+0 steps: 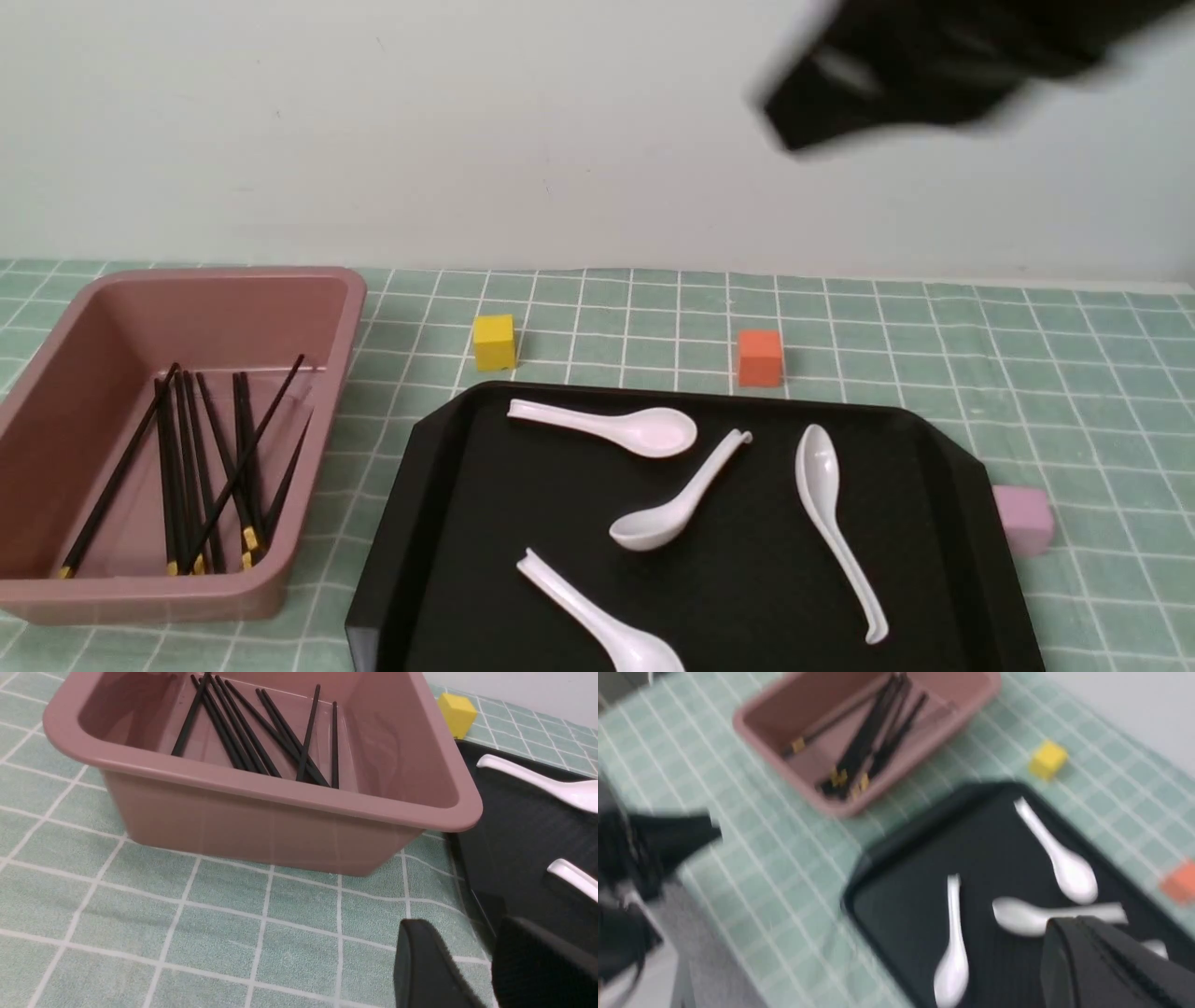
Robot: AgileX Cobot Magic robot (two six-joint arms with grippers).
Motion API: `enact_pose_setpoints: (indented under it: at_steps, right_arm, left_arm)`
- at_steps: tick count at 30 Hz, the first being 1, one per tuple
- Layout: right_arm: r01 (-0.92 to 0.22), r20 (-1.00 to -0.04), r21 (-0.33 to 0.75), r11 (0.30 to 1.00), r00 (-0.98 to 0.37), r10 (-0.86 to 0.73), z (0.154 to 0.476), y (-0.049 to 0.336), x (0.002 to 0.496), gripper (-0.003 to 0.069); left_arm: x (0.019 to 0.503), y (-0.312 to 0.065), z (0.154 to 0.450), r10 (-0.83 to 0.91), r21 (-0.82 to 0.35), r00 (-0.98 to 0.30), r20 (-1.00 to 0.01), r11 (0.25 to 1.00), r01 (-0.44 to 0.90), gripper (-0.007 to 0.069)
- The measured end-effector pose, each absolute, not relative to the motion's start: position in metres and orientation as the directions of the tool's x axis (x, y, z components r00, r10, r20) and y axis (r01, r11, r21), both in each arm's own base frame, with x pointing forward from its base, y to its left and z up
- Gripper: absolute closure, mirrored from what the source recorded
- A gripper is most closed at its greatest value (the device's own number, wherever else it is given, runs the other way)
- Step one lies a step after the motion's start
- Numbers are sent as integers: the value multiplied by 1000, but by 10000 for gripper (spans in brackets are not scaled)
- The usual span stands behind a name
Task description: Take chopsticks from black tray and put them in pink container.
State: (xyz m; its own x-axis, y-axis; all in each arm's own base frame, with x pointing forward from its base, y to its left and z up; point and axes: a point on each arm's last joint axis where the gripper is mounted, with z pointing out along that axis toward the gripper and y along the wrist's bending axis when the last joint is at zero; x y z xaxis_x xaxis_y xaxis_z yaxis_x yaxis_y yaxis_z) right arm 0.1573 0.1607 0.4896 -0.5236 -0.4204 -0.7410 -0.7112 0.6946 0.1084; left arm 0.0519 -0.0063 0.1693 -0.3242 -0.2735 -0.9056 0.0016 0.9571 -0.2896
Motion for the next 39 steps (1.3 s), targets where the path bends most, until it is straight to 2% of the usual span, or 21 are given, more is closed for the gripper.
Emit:
enact_pose_setpoints:
  at_steps: [1,4,9,13,16,22,39]
  right_arm:
    - [-712,-750,107,694,-516,-414,493,157,154,673]
    - [-707,-785,134,694,-503,-361,460,113,106,672]
    - [-708,-899,192,679,-405,-168,398,76,65,672]
    - [-703,-941,237,671,-337,-21,344,60,49,670]
    - [-697,-946,233,678,-325,-10,323,57,48,668]
    - [-693,-965,171,700,-262,-24,322,57,53,667]
    - [-692,-966,168,702,-257,-23,323,58,54,655]
  left_arm:
    - [52,-6,169,-273,-290,-324,-906,957,2,387]
    - [52,-6,169,-273,-290,-324,-906,957,2,387]
    - [52,-6,169,-273,-290,-324,-906,957,2,387]
    - [52,-6,169,-273,-290,-324,-906,957,2,387]
    - [52,-6,169,-273,-290,-324,-906,957,2,387]
    - [52,-6,169,-273,-290,-324,-906,957,2,387]
    - [52,-6,169,-273,-290,-324,-906,957,2,387]
